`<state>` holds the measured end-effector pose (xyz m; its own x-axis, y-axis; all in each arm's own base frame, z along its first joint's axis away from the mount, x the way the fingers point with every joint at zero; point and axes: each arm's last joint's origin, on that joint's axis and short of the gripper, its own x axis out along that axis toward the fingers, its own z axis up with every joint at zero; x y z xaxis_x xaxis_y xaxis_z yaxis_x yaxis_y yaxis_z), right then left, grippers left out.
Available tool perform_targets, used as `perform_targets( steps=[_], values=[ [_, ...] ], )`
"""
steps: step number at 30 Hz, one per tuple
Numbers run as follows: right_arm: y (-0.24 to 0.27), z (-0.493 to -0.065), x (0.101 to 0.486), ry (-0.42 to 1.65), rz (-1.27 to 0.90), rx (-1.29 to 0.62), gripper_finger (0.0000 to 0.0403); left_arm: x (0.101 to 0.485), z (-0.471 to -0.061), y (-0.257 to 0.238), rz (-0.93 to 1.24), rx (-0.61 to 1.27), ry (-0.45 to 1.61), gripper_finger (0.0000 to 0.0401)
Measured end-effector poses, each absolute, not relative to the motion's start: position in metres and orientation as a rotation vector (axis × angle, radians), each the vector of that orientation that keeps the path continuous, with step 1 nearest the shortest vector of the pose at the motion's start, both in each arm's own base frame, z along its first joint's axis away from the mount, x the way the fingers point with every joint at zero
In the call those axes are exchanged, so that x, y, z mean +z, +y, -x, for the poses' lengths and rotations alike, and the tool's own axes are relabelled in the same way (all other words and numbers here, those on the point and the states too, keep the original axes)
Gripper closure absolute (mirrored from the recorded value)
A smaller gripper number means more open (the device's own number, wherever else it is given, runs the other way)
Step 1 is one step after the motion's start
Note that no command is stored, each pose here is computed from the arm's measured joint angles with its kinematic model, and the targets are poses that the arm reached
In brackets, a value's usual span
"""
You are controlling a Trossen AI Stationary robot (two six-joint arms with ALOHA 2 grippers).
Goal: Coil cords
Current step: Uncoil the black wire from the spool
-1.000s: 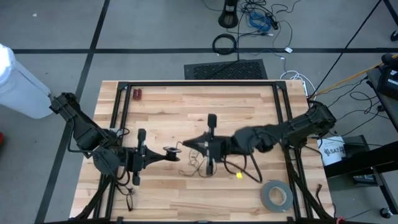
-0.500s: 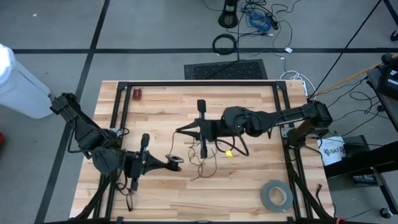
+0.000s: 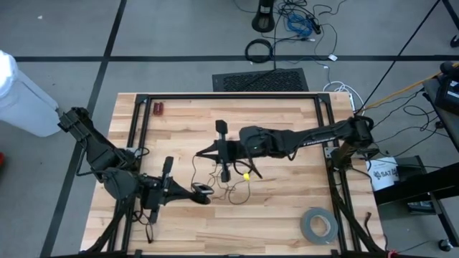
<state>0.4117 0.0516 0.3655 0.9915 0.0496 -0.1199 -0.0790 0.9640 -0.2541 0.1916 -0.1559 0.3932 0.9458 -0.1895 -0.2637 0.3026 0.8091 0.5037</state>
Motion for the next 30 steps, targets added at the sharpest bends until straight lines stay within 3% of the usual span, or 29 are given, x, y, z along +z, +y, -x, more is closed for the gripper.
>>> perform_targets(
  steps=[13, 30],
  values=[
    [0.065, -0.394, 0.325, 0.567, 0.117, 0.047, 0.0403, 0.393, -0.192, -0.152, -0.564, -0.132, 0.224, 0.0401],
    [0.136, -0.351, 0.300, 0.868, 0.026, -0.007, 0.0391, 0.386, -0.190, -0.145, -0.553, 0.036, 0.310, 0.0401]
  ],
)
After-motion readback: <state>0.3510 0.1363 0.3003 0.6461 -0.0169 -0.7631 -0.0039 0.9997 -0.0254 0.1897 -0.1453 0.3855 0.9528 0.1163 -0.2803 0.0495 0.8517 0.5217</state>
